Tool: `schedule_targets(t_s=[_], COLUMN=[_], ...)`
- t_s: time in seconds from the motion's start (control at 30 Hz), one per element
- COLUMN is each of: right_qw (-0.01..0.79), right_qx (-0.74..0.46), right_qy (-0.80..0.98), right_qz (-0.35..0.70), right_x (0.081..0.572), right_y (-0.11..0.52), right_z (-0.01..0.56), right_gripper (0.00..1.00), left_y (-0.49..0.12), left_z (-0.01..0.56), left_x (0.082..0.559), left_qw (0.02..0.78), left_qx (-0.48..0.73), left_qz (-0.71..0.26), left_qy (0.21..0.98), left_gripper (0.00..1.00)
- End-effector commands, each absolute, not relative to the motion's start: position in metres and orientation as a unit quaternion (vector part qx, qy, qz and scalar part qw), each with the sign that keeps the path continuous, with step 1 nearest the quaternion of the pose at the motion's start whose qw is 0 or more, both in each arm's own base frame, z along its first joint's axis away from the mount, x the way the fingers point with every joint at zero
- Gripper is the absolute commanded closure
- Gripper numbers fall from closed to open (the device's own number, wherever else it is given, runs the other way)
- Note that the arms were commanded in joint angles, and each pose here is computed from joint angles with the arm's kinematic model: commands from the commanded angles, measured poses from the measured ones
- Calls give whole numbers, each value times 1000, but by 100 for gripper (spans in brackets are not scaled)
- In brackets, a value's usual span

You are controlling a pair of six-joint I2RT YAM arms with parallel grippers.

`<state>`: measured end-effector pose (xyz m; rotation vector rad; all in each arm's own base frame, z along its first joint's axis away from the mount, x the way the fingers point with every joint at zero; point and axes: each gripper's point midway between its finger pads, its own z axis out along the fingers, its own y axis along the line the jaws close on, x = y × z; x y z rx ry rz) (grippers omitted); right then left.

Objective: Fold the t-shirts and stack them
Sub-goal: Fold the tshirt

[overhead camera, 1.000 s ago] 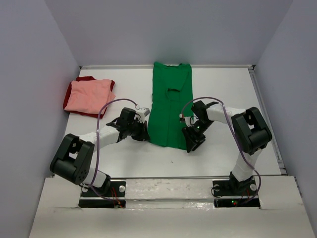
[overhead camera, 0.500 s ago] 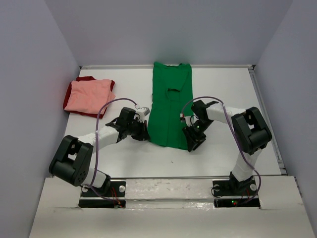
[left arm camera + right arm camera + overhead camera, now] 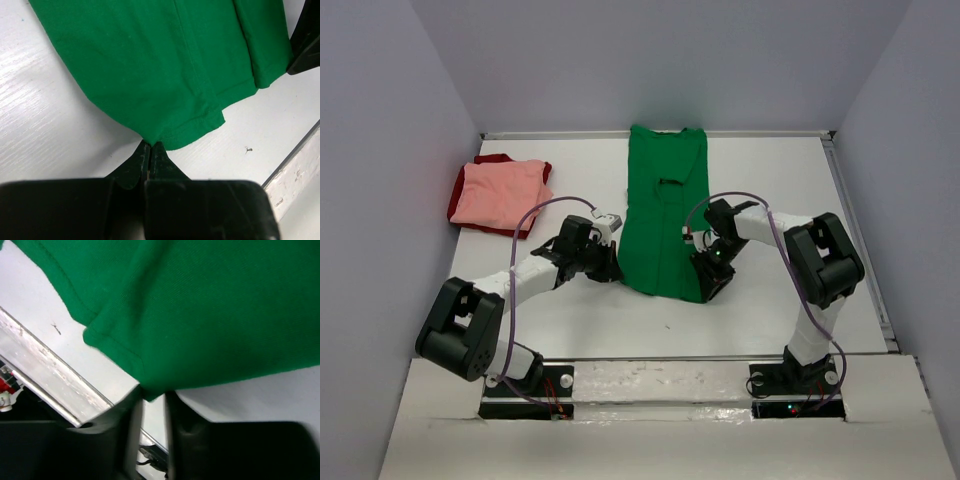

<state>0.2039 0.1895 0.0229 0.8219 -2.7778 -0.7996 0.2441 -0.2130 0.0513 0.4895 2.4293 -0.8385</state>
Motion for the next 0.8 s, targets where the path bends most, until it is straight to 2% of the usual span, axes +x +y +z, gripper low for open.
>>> schedule_targets(t_s=[0.0,0.17,0.43,0.77], right_qw=[53,51,32,-13], right_qx=[287,292,308,361], right_qy=[-921,-923,-920,-903], right_qz=[-257,-247,-241,-234], right_x=[214,214,213,214], right_y=[193,192,187,180], right_z=[18,17,32,95], right_gripper=[78,100,100,100], left_y=[-219,-219,-228,-240], left_z=[66,67,83,132], left_x=[247,246,243,240], left_qw=[282,283,290,329], left_qx=[194,194,221,295], left_qz=[-323,-325,-354,-389], left_qy=[882,881,861,809], left_gripper=[100,100,100,100])
